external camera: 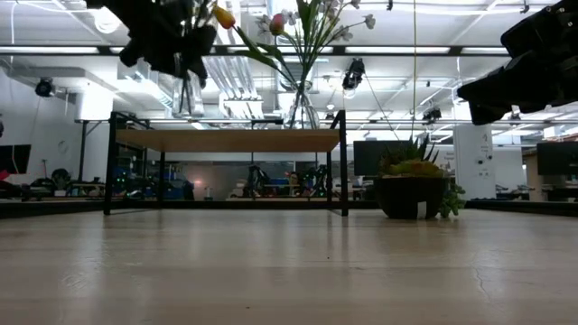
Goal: Pick and place flowers into a vace then onto a shelf
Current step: Put the transparent flower vase on the shelf
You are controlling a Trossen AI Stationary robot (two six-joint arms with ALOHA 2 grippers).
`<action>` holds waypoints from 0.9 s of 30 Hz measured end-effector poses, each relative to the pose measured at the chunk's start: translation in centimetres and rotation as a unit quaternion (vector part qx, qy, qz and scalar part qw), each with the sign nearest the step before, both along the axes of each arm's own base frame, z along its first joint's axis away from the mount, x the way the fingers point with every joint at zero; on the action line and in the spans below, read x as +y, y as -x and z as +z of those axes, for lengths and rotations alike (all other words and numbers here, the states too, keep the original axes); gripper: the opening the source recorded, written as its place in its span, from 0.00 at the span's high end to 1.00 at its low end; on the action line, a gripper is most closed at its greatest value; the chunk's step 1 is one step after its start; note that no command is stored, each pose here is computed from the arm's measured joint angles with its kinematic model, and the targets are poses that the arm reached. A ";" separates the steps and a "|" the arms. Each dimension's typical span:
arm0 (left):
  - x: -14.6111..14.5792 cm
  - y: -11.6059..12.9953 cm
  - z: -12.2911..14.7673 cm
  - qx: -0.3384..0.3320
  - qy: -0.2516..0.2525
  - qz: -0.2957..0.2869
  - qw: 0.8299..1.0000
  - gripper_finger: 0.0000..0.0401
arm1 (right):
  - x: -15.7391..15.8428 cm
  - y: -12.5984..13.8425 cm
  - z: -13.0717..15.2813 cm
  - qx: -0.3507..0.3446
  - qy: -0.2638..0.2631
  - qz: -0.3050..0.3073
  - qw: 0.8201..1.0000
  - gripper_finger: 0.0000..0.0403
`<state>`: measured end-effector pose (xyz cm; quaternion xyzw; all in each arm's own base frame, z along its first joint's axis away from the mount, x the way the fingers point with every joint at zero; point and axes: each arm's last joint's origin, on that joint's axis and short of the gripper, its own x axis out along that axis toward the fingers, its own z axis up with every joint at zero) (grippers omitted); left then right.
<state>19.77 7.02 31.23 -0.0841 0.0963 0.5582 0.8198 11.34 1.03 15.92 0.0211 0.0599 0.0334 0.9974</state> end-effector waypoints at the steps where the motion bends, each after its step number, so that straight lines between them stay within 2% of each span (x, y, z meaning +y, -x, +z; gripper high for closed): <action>1: 0.3 -0.3 0.0 0.002 0.000 0.006 1.000 0.60 | 0.0 0.0 0.0 0.000 0.000 0.000 1.000 0.97; 11: 2.8 -2.6 -0.1 0.031 0.030 0.054 0.998 0.60 | 0.0 0.0 0.0 0.000 0.000 0.000 1.000 0.97; 17: 4.2 -2.4 -0.4 0.028 0.073 0.072 0.994 0.60 | 0.0 0.0 0.0 0.000 -0.001 0.000 1.000 0.97; 27: 4.9 -1.9 -1.2 0.036 0.082 0.087 0.992 0.60 | 0.0 0.0 0.0 -0.001 0.006 0.001 1.000 0.97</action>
